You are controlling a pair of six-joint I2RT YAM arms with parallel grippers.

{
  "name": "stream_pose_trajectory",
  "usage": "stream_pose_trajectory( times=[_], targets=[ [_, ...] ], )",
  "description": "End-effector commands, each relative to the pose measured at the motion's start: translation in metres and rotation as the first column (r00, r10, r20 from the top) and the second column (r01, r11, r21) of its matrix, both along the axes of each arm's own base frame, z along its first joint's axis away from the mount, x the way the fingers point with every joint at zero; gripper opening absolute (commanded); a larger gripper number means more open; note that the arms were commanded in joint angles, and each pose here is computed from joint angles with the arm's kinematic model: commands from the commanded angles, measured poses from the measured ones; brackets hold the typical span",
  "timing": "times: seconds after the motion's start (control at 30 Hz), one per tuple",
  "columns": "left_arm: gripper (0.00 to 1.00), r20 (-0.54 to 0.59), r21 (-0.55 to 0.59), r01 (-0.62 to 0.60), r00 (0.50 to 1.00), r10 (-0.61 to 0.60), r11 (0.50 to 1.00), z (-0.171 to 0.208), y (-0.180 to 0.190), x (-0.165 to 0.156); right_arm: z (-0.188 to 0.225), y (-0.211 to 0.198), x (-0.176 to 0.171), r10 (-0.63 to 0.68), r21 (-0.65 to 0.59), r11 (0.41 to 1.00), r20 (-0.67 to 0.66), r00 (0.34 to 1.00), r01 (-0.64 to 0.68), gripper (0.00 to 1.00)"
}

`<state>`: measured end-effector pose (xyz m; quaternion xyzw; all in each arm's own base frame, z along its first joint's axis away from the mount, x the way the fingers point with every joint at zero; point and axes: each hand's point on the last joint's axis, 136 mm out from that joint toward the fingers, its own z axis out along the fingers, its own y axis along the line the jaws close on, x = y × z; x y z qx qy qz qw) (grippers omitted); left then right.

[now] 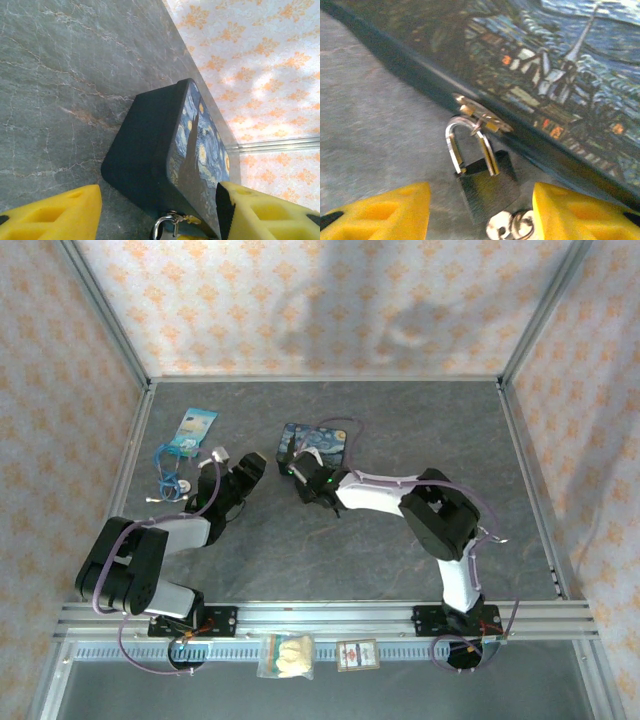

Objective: Unlock a padlock with a key

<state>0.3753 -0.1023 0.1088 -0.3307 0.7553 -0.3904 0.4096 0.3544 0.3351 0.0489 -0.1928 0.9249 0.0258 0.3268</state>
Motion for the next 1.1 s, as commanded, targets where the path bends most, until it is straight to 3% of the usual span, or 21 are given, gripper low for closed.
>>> stream_pose_trajectory(
  times=[0.0,0.23,0.63,0.77,0.9,1.07],
  targets=[
    [0.6,0.018,-0.021,-0.012,1.0,0.012,1.0,0.002,0.003,-0.001,0.0,-0.015,0.015,-0.051,-0.111,0.992,0.086,0.995,0.06,0.53],
    [0.6,0.017,-0.013,-0.021,1.0,0.022,1.0,0.002,0.005,-0.005,-0.017,-0.021,0.016,-0.024,-0.163,0.986,0.129,0.991,0.045,0.42],
    [0.59,0.053,-0.063,-0.005,0.999,0.008,0.998,0.012,-0.002,0.003,-0.038,-0.02,-0.001,0.119,-0.144,0.984,0.083,0.989,-0.106,0.45],
    [0.59,0.067,-0.079,-0.002,0.998,0.007,0.997,0.012,-0.002,0.0,-0.043,-0.023,-0.001,0.132,-0.135,0.983,0.058,0.99,-0.123,0.36],
    [0.59,0.079,-0.083,0.018,0.997,-0.012,0.996,0.014,-0.005,0.0,-0.034,-0.028,0.0,0.145,-0.09,0.986,0.067,0.987,-0.139,0.2],
    [0.59,0.095,-0.096,0.037,0.995,-0.028,0.995,0.015,-0.009,0.0,-0.03,-0.029,-0.003,0.205,-0.042,0.978,0.029,0.978,-0.204,0.11]
  ],
)
